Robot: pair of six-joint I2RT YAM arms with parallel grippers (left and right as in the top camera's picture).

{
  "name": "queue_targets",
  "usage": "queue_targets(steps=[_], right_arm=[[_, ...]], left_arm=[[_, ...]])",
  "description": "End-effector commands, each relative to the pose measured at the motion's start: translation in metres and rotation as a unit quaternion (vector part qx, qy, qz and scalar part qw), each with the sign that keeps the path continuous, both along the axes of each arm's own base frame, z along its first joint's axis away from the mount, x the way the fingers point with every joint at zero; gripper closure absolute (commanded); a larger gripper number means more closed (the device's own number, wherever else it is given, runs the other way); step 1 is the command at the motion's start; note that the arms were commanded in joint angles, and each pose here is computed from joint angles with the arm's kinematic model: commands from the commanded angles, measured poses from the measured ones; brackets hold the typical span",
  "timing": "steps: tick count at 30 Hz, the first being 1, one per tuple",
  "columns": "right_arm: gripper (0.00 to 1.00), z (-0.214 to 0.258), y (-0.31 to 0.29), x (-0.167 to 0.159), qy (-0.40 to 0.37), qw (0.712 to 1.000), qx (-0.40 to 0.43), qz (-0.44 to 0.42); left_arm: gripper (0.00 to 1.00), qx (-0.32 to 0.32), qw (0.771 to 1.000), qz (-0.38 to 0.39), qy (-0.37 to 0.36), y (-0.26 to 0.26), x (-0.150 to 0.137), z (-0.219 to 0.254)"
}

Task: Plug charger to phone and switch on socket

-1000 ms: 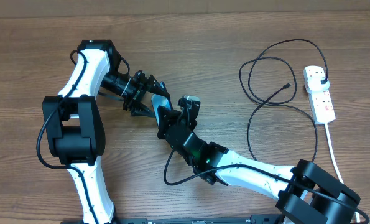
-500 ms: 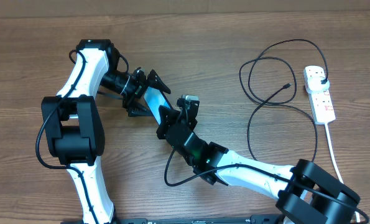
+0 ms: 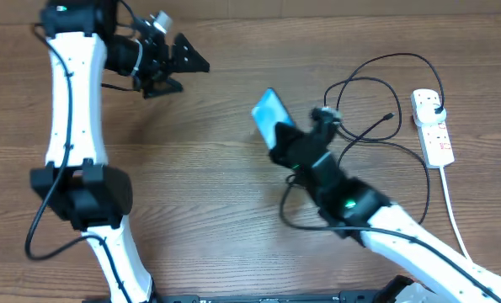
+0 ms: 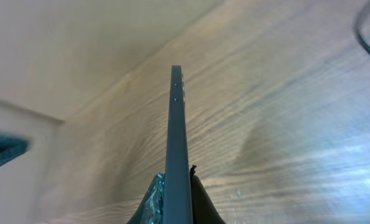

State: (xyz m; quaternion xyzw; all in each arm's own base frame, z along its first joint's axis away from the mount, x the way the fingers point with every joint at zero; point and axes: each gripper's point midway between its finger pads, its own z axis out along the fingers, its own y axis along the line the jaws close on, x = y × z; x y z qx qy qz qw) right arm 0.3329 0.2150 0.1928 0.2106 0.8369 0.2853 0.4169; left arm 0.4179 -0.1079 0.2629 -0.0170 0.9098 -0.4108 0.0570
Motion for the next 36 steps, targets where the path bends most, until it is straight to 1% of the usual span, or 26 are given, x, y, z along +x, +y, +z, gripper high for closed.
queue_targets(steps=[1, 3, 6, 8, 11, 14, 17, 19, 21, 23, 25, 27, 30, 33, 36], right_arm=[[0.96, 0.015, 0.000, -0.001, 0.041, 0.994, 0.096, 0.027], [0.96, 0.010, -0.006, -0.001, 0.065, 0.991, 0.110, 0.040], [0.96, 0.005, -0.015, 0.002, 0.084, 0.987, 0.129, 0.049], [0.96, 0.004, -0.018, 0.002, 0.091, 0.985, 0.138, 0.054], [0.96, 0.006, -0.017, 0.002, 0.095, 0.982, 0.149, 0.066], [0.96, 0.012, -0.011, 0.001, 0.089, 0.979, 0.160, 0.084], [0.96, 0.022, -0.003, 0.001, 0.076, 0.976, 0.175, 0.107], [0.96, 0.029, 0.002, 0.000, 0.065, 0.973, 0.186, 0.123], [0.96, 0.037, 0.008, -0.001, 0.057, 0.969, 0.196, 0.141], [0.96, 0.041, 0.013, -0.005, 0.055, 0.964, 0.204, 0.159], [0.96, 0.042, 0.016, -0.008, 0.059, 0.961, 0.210, 0.172], [0.96, 0.042, 0.020, -0.013, 0.074, 0.955, 0.223, 0.180], [0.96, 0.040, 0.025, -0.017, 0.110, 0.943, 0.259, 0.177], [0.96, 0.035, 0.029, -0.020, 0.142, 0.933, 0.284, 0.171], [0.96, 0.030, 0.034, -0.022, 0.175, 0.920, 0.309, 0.164]], left_arm=[[0.05, 0.097, 0.992, 0.013, -0.085, 0.022, -0.020, 0.042], [0.05, 0.161, 0.980, 0.045, -0.111, 0.040, -0.036, 0.060], [0.14, 0.231, 0.957, 0.085, -0.153, 0.062, -0.067, 0.090], [0.17, 0.272, 0.941, 0.108, -0.172, 0.076, -0.095, 0.104], [0.17, 0.315, 0.919, 0.170, -0.166, 0.097, -0.137, 0.103], [0.15, 0.322, 0.903, 0.239, -0.154, 0.108, -0.174, 0.084], [0.10, 0.281, 0.895, 0.313, -0.153, 0.107, -0.204, 0.054], [0.02, 0.231, 0.885, 0.373, -0.155, 0.104, -0.219, 0.033], [0.00, 0.169, 0.877, 0.424, -0.152, 0.098, -0.227, 0.014], [0.00, 0.112, 0.876, 0.445, -0.150, 0.088, -0.230, -0.003], [0.00, 0.060, 0.880, 0.450, -0.142, 0.077, -0.228, -0.021], [0.01, 0.009, 0.884, 0.452, -0.118, 0.065, -0.223, -0.040], [0.00, -0.064, 0.893, 0.435, -0.096, 0.045, -0.204, -0.060], [0.01, -0.127, 0.893, 0.419, -0.100, 0.033, -0.185, -0.063], [0.00, -0.172, 0.886, 0.416, -0.109, 0.028, -0.167, -0.066]])
